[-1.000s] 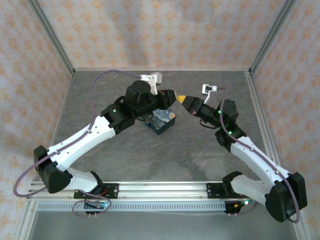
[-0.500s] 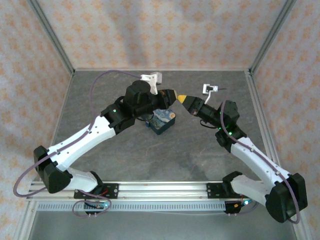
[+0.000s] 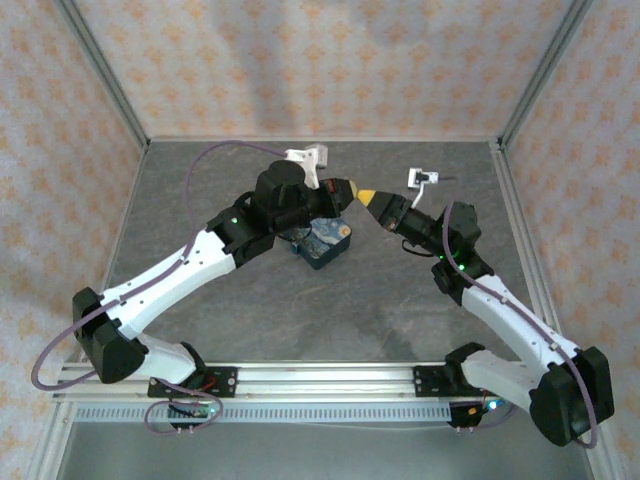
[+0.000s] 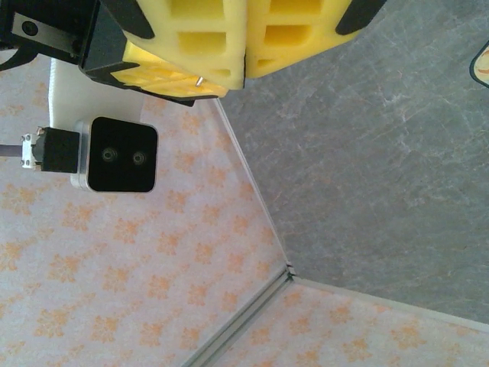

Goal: Unlock a padlock with a key

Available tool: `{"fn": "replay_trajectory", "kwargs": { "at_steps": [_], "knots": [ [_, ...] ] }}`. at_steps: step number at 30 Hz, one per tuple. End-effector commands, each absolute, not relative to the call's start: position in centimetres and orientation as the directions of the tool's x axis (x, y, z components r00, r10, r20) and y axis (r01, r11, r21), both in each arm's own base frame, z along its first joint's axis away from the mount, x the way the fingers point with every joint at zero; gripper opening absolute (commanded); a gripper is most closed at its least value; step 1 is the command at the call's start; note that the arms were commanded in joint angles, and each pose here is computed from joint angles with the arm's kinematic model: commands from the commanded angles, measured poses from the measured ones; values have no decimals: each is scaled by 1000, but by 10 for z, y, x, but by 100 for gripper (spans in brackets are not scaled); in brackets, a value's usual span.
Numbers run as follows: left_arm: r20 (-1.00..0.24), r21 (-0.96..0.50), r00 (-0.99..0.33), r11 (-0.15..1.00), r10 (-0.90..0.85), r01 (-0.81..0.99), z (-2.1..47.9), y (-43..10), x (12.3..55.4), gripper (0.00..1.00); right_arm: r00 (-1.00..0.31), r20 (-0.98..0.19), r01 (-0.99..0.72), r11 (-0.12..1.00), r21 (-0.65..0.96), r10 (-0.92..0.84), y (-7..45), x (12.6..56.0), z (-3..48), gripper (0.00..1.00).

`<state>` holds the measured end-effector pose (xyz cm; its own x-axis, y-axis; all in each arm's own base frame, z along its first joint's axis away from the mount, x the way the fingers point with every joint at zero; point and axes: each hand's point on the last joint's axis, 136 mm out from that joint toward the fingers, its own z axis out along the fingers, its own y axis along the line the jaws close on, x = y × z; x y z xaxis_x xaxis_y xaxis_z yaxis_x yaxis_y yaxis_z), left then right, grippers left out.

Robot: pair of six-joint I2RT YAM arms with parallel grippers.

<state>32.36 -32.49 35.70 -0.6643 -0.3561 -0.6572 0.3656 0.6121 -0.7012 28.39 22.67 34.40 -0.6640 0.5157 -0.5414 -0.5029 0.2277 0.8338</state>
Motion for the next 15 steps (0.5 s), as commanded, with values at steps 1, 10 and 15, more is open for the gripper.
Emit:
{"fn": "replay_trajectory", "kwargs": {
  "at_steps": [1, 10, 15],
  "knots": [
    [-683, -689, -636, 606, -359, 398, 369, -324, 322, 0, -629, -566, -552, 207, 808, 534, 221, 279, 358, 2],
    [-705, -658, -630, 630, -325, 412, 370, -320, 319, 0, -578, -558, -535, 240, 810, 595, 195, 282, 360, 51],
    [-699, -668, -640, 609, -318, 428, 372, -326, 318, 0, -598, -570, -574, 195, 795, 564, 202, 277, 370, 50]
  ]
}}
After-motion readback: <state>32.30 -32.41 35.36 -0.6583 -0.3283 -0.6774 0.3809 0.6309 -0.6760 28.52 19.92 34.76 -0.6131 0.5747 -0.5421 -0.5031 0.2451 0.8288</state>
